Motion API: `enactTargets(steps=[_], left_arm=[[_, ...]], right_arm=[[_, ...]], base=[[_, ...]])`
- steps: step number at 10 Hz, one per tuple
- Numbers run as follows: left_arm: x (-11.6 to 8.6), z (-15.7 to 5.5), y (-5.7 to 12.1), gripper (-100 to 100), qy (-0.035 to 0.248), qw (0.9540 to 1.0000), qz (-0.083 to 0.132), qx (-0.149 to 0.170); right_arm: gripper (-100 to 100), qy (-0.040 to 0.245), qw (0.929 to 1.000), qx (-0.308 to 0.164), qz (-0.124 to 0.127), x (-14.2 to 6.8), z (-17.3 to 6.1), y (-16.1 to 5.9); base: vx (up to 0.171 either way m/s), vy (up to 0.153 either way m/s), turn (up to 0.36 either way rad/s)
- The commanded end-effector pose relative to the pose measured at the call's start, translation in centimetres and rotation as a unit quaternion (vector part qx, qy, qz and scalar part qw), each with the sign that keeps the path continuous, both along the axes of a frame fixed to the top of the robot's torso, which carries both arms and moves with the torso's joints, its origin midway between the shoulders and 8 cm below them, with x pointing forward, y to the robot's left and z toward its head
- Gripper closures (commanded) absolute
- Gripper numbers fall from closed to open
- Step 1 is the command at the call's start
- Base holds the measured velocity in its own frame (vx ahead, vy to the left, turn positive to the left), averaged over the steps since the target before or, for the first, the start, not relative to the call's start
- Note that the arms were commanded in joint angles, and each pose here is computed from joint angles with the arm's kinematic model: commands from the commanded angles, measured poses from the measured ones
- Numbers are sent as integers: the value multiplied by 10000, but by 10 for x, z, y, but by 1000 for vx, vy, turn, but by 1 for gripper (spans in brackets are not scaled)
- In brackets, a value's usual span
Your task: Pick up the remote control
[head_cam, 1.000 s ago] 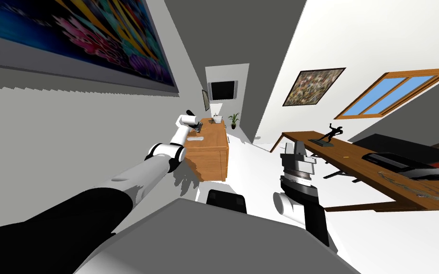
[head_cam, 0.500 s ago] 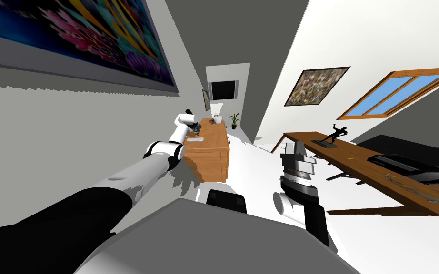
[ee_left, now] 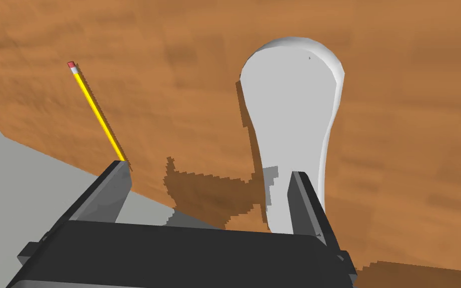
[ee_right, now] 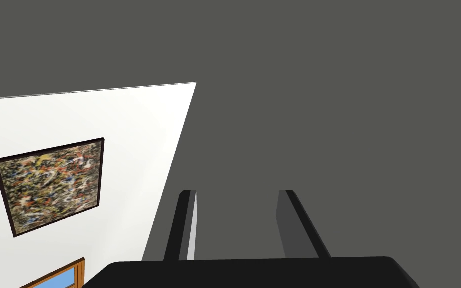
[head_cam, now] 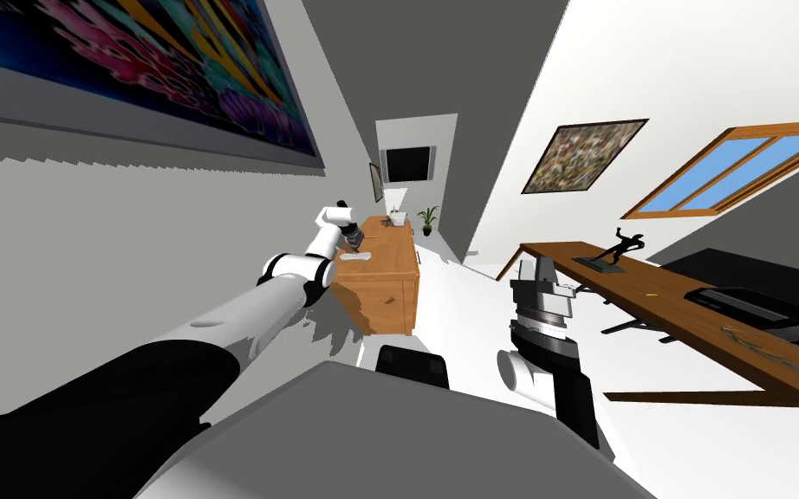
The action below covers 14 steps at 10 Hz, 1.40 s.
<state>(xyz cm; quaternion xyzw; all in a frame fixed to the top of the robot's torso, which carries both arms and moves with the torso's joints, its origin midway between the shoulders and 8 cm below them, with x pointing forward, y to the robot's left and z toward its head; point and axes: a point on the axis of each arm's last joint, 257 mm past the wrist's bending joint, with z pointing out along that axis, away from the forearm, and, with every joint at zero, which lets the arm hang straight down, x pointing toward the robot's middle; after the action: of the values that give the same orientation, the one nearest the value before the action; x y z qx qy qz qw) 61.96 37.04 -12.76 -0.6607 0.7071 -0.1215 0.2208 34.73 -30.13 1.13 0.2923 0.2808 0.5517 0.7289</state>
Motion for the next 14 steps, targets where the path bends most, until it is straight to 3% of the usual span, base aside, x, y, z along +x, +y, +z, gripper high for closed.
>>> enactTargets(steps=[1,5,6,7,8,9,10,11,12,14], left_arm=[[-12,-8,0,-100,326,9994,73,-84],[-46,-24,2,-100,1078,9931,296,-343],[-47,-24,2,-100,1094,9930,297,-344],[-62,-28,2,-100,1398,9884,382,-452],[-63,-30,3,-100,1427,9879,393,-461],[-76,-35,3,-100,1687,9829,476,-560],[-78,-35,2,-100,1721,9823,478,-564],[-89,-39,2,-100,1930,9775,547,-646],[-91,-40,2,-100,1969,9767,549,-651],[-108,-46,1,-100,2304,9679,644,-766]], right_arm=[[0,0,10000,0,0,0,0,0],[0,0,10000,0,0,0,0,0],[0,0,10000,0,0,0,0,0],[0,0,10000,0,0,0,0,0],[0,0,10000,0,0,0,0,0],[0,0,10000,0,0,0,0,0],[0,0,10000,0,0,0,0,0],[0,0,10000,0,0,0,0,0],[0,0,10000,0,0,0,0,0],[0,0,10000,0,0,0,0,0]], base=[[58,13,22],[68,16,21],[28,14,2],[57,16,23],[56,7,15],[68,8,26],[60,14,13],[65,22,17],[51,16,10],[66,19,12]])
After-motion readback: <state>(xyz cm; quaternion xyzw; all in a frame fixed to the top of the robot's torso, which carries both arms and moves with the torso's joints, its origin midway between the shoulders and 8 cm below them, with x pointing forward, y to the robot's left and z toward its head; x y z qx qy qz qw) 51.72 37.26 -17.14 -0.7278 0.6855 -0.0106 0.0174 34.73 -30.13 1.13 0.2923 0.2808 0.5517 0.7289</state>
